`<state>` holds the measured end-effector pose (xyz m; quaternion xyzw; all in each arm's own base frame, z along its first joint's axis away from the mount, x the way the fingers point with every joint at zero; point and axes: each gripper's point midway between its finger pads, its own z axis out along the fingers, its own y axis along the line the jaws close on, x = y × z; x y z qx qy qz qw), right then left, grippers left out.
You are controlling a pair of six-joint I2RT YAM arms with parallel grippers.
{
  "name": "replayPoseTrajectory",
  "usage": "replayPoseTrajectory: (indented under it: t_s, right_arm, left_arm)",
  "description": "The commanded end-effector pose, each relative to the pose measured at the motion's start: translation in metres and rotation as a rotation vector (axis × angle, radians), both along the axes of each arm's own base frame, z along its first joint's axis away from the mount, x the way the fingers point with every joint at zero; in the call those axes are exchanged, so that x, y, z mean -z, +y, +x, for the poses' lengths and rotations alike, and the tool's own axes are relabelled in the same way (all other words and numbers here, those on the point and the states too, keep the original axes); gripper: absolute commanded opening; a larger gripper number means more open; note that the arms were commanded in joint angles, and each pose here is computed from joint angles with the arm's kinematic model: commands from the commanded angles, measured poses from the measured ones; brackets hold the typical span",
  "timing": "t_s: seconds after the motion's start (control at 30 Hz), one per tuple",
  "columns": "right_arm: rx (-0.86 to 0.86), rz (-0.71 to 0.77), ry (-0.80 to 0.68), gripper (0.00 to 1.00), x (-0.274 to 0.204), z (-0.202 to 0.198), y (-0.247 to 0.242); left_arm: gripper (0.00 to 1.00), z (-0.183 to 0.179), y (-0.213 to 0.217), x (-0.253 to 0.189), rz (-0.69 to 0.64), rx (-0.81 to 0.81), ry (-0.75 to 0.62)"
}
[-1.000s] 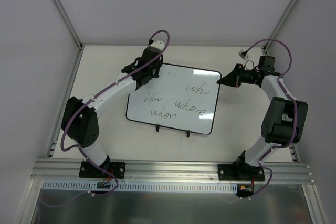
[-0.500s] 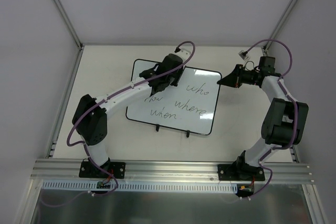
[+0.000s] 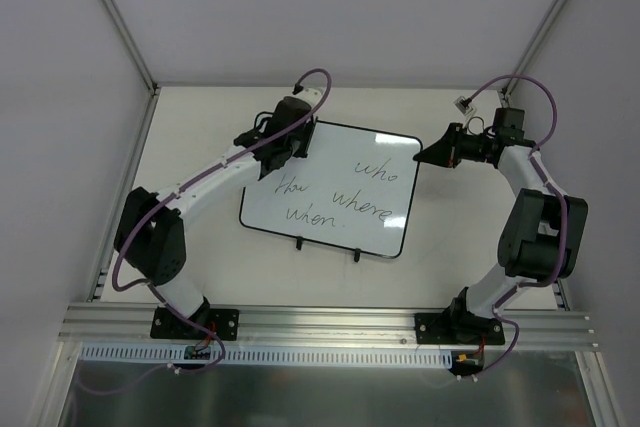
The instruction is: Erase the whiteboard
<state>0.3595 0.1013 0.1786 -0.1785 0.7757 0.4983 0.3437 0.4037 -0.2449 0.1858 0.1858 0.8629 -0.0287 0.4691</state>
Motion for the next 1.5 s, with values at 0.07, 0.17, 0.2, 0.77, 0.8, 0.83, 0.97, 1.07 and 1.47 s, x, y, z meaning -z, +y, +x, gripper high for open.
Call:
replayPoseTrajectory:
  t_s: [0.07,0.17,0.2,0.77,0.8,0.83,0.97,1.07,1.47]
  right_arm:
    - [0.039,-0.135,-0.165,0.00,0.000,0.015,-0.015]
    - [0.039,-0.135,-0.166,0.00,0.000,0.016,-0.015]
    - [0.038,-0.136,-0.169,0.00,-0.001,0.016,-0.015]
    - [0.035,-0.127,-0.159,0.00,0.000,0.016,-0.015]
    - [0.035,-0.126,-0.159,0.00,0.000,0.016,-0.015]
    - [0.035,-0.126,-0.159,0.00,0.001,0.016,-0.015]
    - [0.034,-0.126,-0.156,0.00,0.001,0.016,-0.014]
    - [0.037,-0.127,-0.153,0.00,0.002,0.017,-0.015]
    - [0.038,-0.132,-0.152,0.00,0.003,0.017,-0.015]
  left_arm:
    - [0.00,0.007,0.065,0.000,0.011,-0.155,-0.004]
    - [0.00,0.007,0.085,0.004,0.000,-0.194,0.004]
    - [0.00,0.007,0.089,0.005,0.000,-0.198,0.007]
    - [0.00,-0.027,0.079,0.043,-0.116,-0.205,0.106]
    - [0.00,-0.028,0.075,0.042,-0.117,-0.198,0.101]
    - [0.00,-0.027,0.067,0.037,-0.123,-0.177,0.091]
    - [0.00,-0.023,0.041,0.028,-0.135,-0.131,0.077]
    - [0.00,-0.019,0.018,0.022,-0.130,-0.082,0.066]
    - [0.00,-0.050,-0.088,0.036,-0.078,0.162,0.086]
